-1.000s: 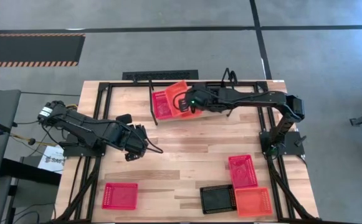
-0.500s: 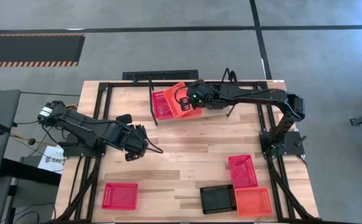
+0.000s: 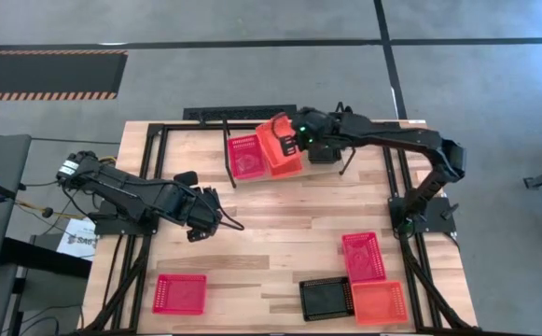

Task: Stack baskets on shelf by color
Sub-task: Stack the left orange bin into the orange bin on the shelf

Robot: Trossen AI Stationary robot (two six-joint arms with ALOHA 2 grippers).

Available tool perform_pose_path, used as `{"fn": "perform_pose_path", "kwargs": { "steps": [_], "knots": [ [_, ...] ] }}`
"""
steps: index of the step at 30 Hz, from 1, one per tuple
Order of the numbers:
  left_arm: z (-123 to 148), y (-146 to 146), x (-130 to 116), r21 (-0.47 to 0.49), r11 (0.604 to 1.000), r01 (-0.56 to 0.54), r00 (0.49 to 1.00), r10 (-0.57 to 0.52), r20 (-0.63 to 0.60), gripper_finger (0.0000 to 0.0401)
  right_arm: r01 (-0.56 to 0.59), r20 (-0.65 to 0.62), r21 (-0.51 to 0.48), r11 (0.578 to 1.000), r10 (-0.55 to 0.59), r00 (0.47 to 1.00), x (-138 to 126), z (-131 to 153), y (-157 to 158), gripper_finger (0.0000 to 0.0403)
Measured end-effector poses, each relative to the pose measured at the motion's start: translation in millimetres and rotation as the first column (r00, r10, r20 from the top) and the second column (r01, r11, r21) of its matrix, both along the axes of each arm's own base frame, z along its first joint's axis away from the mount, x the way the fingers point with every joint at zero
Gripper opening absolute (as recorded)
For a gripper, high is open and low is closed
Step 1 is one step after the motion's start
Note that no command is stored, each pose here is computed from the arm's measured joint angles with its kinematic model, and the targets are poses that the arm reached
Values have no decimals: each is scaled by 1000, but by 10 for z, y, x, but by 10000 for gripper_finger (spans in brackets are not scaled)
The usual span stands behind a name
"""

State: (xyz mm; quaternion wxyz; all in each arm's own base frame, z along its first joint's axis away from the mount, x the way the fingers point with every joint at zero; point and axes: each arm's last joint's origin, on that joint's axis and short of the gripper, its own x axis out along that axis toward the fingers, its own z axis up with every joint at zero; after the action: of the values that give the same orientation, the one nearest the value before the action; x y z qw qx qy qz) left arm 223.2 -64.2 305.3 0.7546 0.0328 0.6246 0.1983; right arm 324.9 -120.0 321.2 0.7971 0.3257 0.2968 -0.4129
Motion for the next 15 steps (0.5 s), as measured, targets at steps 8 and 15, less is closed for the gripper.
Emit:
{"fn": "perform_pose_path", "kwargs": {
  "steps": [8, 15],
  "knots": [
    [0, -1, 6, -4, 1000, -17, 1000, 17, 12, 141, 76, 58, -177, 981, -66, 996, -648, 639, 266, 1],
    [1, 2, 34, -14, 999, -29, 999, 30, 41, 141, 137, 133, -278, 951, -103, 986, -1192, 962, 679, 1]
  ]
}}
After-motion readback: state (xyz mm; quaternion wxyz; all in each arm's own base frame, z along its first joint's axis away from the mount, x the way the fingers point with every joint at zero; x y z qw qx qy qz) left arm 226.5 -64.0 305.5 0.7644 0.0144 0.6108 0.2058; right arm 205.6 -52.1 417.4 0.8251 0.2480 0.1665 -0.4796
